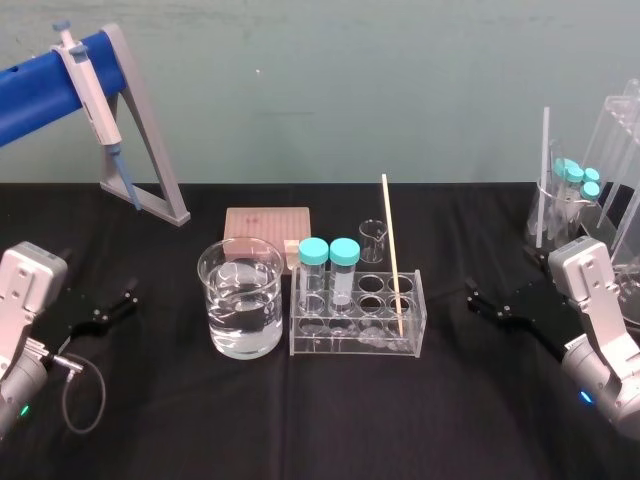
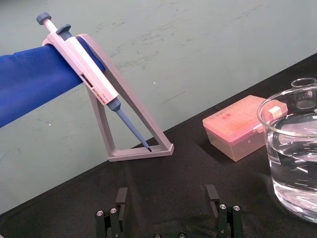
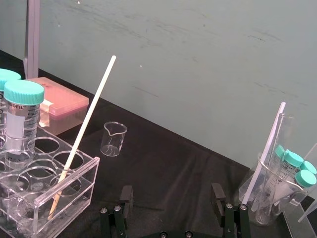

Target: Hold the thermometer with one hand and immerse one end into the beaker, then reinsert it into the test tube rack.

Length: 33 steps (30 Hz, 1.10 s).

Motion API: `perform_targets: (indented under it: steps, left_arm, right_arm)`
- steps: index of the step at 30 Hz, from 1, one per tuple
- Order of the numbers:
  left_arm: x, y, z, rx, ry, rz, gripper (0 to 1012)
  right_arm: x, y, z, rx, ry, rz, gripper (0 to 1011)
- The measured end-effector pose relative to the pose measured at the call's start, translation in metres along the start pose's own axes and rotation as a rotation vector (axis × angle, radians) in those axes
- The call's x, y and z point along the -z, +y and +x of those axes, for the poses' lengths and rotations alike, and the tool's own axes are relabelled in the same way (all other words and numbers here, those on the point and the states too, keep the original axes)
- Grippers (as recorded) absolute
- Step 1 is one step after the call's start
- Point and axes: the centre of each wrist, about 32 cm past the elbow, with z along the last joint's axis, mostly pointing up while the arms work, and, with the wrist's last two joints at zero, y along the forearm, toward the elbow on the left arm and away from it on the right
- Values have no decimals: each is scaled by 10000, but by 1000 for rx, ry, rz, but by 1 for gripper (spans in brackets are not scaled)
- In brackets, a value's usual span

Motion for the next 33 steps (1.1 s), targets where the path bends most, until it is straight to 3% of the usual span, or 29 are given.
perform_targets:
  steps: [9,13,16,17,18,20,24,27,33]
  left_arm:
    - [0,0,0,0,0,0,1004]
    - [0,0,0,0,0,0,1004]
    - [0,0,0,0,0,0,1004]
    - [0,0,0,0,0,0,1004]
    - [0,0,0,0,0,0,1004]
    - [0,0,0,0,0,0,1004]
    - [0,0,0,0,0,0,1004]
    - [0,0,0,0,0,0,1004]
    - [0,0,0,0,0,0,1004]
  right_arm:
    - [-2,1,2,1,2,1,1000]
    - [-101,29,32,23,39,21,1000]
    - [-240,49,63,17,69,43,1002]
    - [-340,56,91,7,83,60,1002]
    - [-340,56,91,7,83,60,1002]
    - [-600,77,175,-19,120,95,1000]
    - [-847,97,251,-51,155,122,1000]
    - [-1082,132,305,-87,172,170,1000]
    - [-1331,216,334,-140,208,177,1002]
